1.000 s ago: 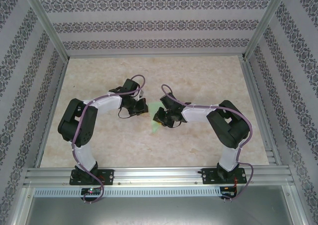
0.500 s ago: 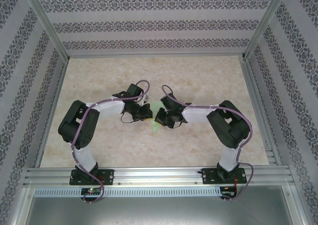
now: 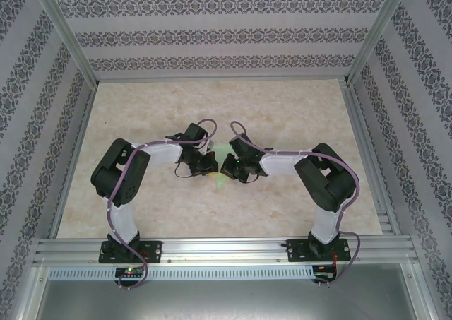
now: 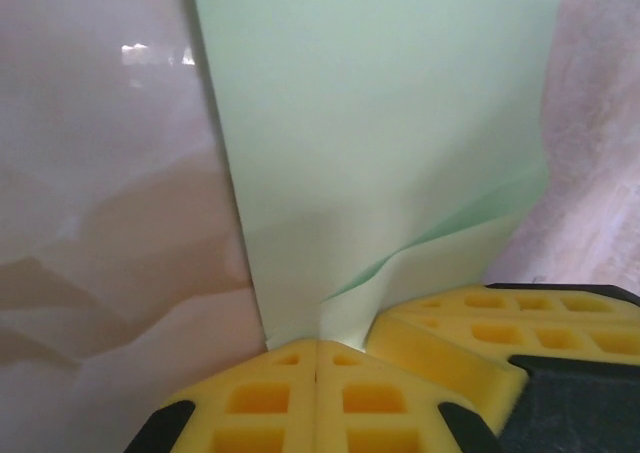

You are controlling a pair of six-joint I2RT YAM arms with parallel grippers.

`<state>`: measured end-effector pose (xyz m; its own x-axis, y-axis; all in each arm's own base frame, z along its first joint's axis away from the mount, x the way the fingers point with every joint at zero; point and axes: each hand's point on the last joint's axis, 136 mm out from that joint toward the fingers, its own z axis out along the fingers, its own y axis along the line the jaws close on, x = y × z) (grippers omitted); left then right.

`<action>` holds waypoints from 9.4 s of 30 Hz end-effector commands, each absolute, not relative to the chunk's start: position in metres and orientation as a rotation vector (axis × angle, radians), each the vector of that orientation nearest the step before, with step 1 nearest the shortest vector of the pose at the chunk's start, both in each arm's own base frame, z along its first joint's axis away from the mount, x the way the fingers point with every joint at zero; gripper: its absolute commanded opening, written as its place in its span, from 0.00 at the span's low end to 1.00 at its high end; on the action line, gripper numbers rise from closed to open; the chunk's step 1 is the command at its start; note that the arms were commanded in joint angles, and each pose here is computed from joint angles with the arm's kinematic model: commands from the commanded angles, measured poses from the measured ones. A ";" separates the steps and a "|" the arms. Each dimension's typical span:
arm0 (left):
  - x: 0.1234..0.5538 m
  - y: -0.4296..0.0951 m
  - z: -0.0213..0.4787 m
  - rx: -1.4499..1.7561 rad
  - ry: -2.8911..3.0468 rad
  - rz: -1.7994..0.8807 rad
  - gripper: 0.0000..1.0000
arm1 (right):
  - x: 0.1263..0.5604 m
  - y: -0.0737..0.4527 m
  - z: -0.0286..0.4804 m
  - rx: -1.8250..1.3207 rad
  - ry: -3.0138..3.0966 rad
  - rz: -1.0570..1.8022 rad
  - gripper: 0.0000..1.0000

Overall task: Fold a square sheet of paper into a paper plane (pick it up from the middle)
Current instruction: Third fold the triangle at the center of the table.

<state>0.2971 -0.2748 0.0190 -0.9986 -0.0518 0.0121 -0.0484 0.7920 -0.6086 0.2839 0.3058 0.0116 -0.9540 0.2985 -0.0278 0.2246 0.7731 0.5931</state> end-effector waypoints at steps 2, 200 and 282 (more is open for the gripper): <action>0.301 -0.272 0.008 -0.093 2.975 -0.917 0.00 | 0.271 0.300 0.000 0.391 2.872 0.919 0.06; 0.248 -0.278 0.006 -0.149 2.931 -0.964 0.02 | 0.293 0.262 -0.012 0.533 2.757 0.879 0.04; 0.215 -0.251 -0.012 -0.202 3.020 -0.871 0.00 | 0.288 0.304 -0.004 0.258 2.765 1.038 0.05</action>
